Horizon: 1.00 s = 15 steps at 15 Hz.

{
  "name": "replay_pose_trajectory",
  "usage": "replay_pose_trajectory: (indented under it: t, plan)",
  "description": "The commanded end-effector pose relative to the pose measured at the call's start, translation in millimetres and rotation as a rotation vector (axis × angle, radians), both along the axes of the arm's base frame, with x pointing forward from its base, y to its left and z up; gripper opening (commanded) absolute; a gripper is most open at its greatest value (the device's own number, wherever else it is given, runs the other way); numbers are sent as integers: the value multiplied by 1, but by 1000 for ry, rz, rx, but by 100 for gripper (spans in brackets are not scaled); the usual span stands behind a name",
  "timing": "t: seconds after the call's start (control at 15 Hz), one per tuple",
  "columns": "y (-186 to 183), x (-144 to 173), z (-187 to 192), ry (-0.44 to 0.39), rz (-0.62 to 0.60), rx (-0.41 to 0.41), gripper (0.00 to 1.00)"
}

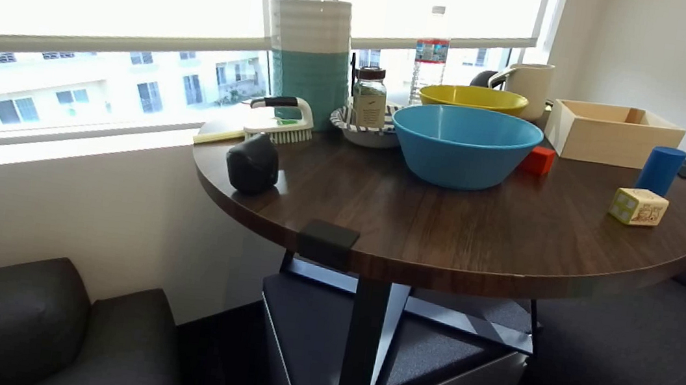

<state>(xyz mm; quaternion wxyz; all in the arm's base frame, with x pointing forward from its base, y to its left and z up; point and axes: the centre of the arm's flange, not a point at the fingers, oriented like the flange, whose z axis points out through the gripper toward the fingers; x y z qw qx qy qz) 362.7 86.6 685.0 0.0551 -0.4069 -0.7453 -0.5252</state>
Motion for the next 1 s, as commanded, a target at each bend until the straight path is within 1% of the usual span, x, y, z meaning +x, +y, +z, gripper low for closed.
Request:
replay_pose_trajectory:
  t: [0.0,0.33,0.53,0.67,0.73,0.8,0.93]
  plan:
    - [-2,-1,10,116,-81,-130,1]
    - [-12,-9,-3,316,-171,-260,1]
    - [-17,-13,-15,458,-231,-330,1]
    - [-22,-15,-25,567,-251,-367,1]
    - [-23,-18,-31,481,-229,-347,3]
    - [-25,-19,-34,515,-239,-363,3]
    - [-26,-18,-36,537,-249,-373,3]
